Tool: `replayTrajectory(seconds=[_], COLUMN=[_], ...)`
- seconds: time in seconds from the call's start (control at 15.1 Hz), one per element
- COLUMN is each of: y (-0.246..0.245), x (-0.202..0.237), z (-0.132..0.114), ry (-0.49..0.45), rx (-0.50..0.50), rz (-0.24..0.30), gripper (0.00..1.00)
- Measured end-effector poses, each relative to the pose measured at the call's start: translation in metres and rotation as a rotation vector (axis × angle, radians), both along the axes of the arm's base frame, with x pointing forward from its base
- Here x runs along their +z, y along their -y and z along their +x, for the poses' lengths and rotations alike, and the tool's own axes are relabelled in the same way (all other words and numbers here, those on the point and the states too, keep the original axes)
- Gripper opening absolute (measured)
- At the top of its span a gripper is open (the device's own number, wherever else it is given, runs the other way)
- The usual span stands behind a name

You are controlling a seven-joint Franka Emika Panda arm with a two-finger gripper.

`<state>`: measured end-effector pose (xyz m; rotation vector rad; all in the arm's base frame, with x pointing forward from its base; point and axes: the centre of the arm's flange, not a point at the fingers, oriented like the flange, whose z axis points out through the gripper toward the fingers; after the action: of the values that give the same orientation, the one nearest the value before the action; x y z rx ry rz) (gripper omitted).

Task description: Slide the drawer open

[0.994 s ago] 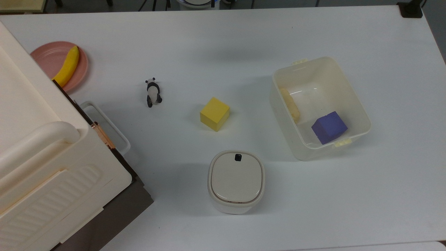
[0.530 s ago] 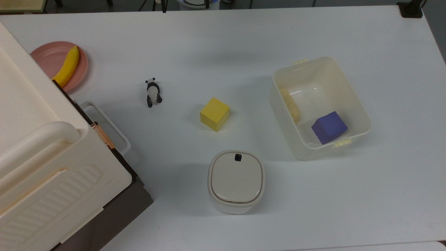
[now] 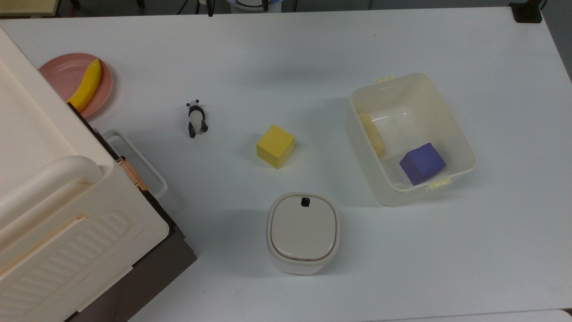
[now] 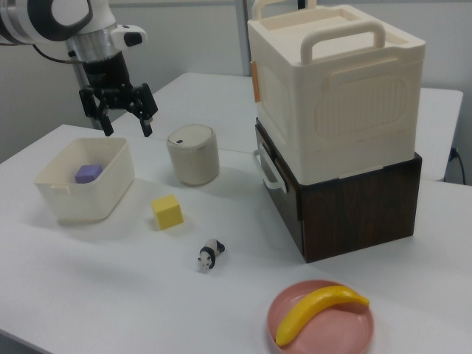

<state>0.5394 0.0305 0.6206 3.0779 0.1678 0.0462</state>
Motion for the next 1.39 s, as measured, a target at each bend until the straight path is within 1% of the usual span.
replayTrajectory(seconds=[0.53, 0.6, 0.86, 0.93, 0.99, 1.06, 1.19, 1.39], y=[0.0, 0.007, 0.007, 0.01, 0.023, 0.039, 0.062, 0.064], x=[0.0, -0.003, -0.005, -0.006, -0.011, -0.018, -0.03, -0.033], z=[0.0, 0.002, 0.003, 0.004, 0.007, 0.01, 0.015, 0.016], ry=[0.0, -0.008, -0.011, -0.01, -0.007, -0.01, -0.02, -0.025], rx=[0.0, 0.093, 0.093, 0.139, 0.218, 0.257, 0.287, 0.298], rz=[0.0, -0.009, -0.009, -0.017, -0.027, -0.029, -0.03, -0.03], gripper=[1.0, 1.0, 1.0, 1.0, 1.0, 1.0, 1.0, 1.0])
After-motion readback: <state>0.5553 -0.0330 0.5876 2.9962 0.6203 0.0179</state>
